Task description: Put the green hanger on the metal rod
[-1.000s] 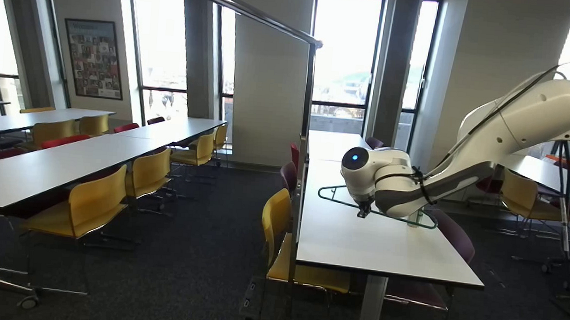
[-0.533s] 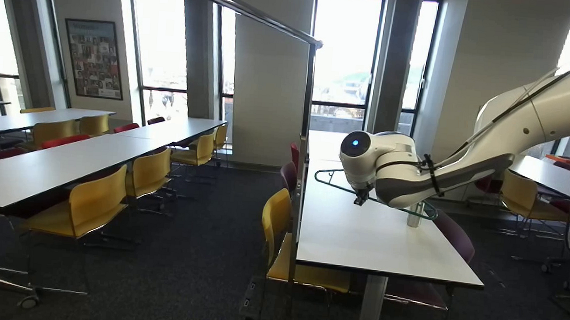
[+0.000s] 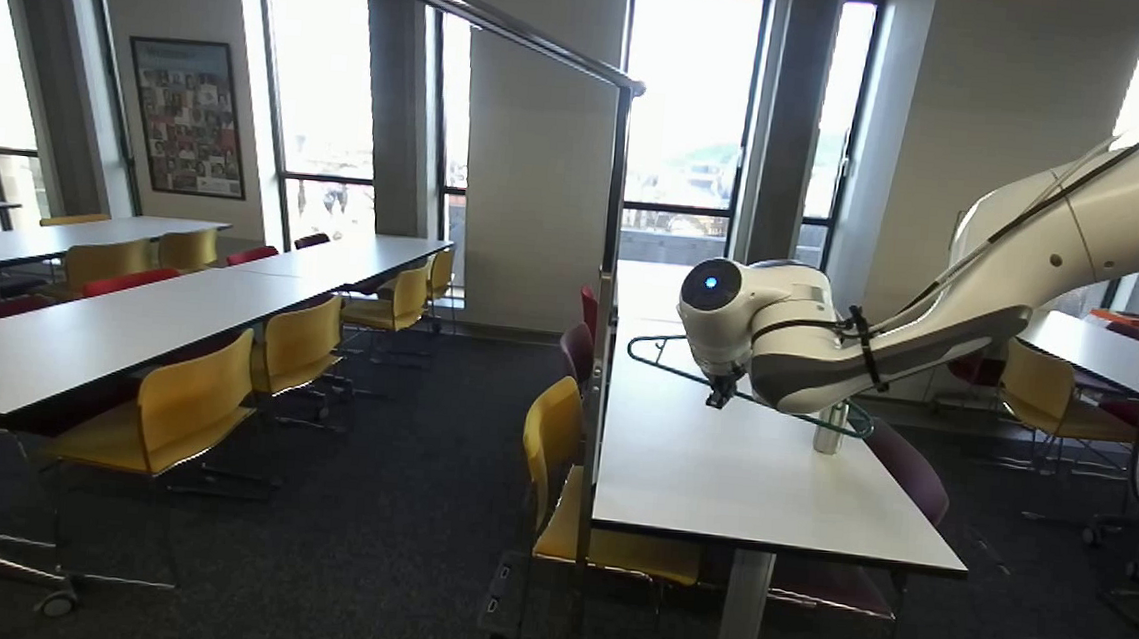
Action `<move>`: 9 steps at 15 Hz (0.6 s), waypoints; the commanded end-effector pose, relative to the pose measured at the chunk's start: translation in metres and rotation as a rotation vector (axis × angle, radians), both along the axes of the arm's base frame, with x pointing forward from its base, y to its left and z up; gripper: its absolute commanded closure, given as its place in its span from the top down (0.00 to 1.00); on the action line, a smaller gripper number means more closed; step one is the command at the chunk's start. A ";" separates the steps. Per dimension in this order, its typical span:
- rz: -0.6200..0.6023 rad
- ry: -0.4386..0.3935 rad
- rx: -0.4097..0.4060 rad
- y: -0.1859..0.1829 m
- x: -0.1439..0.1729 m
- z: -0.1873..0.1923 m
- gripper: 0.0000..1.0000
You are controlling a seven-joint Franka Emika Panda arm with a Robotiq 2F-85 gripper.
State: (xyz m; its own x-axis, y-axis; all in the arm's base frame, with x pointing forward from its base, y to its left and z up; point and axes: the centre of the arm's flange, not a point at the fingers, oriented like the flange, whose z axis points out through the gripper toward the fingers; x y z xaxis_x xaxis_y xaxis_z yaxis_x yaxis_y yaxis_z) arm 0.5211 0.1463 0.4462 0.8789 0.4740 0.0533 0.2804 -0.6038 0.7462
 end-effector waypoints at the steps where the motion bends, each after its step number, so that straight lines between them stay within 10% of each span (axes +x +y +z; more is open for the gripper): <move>1: 0.000 0.000 0.000 0.000 0.000 0.000 0.02; 9: 0.051 -0.108 -0.276 0.026 0.046 0.098 0.02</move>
State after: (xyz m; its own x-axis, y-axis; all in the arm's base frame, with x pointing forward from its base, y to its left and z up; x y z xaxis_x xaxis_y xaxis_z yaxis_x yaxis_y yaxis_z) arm 0.5391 0.1576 0.4987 0.8555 0.5158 0.0457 0.2354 -0.4660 0.8529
